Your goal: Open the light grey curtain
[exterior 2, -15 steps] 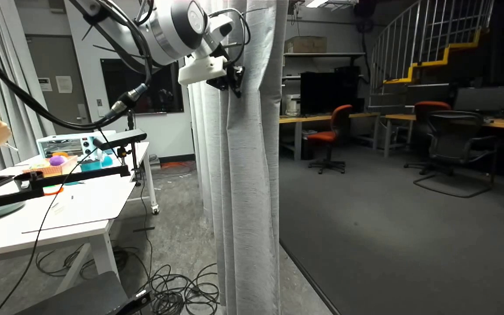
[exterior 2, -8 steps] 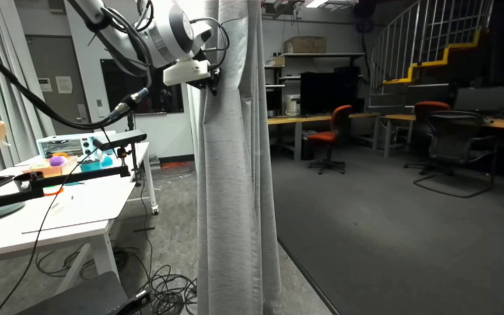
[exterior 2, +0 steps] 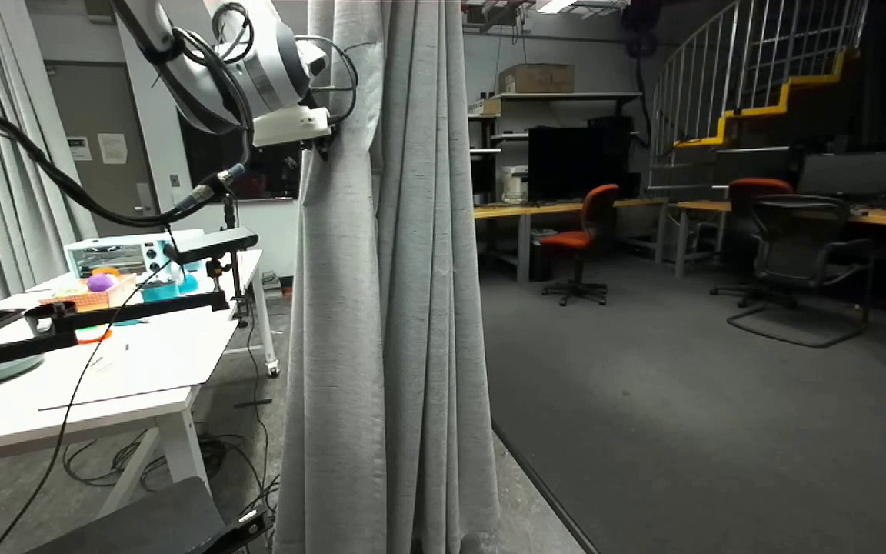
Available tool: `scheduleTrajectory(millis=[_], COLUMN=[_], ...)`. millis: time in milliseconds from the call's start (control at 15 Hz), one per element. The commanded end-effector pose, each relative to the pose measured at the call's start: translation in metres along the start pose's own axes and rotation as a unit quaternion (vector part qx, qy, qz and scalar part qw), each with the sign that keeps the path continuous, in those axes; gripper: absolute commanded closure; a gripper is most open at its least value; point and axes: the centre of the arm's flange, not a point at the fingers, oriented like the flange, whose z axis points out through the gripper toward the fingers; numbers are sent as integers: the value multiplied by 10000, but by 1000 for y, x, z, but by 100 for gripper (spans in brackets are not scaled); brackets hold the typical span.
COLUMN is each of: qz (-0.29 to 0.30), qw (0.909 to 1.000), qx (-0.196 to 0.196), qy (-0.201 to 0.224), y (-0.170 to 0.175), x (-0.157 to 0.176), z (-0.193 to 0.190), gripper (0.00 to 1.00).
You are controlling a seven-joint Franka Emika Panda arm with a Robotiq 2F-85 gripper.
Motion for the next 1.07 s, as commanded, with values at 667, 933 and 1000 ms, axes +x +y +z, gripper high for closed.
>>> scheduleTrajectory(millis=[667, 933, 1000], qz=[-275, -230, -201], qw=[9894, 9941, 9955], qx=[1425, 1057, 913], qy=[12, -105, -165], y=[-85, -80, -77], x=[15, 19, 18], z=[123, 128, 129], gripper=[100, 100, 100])
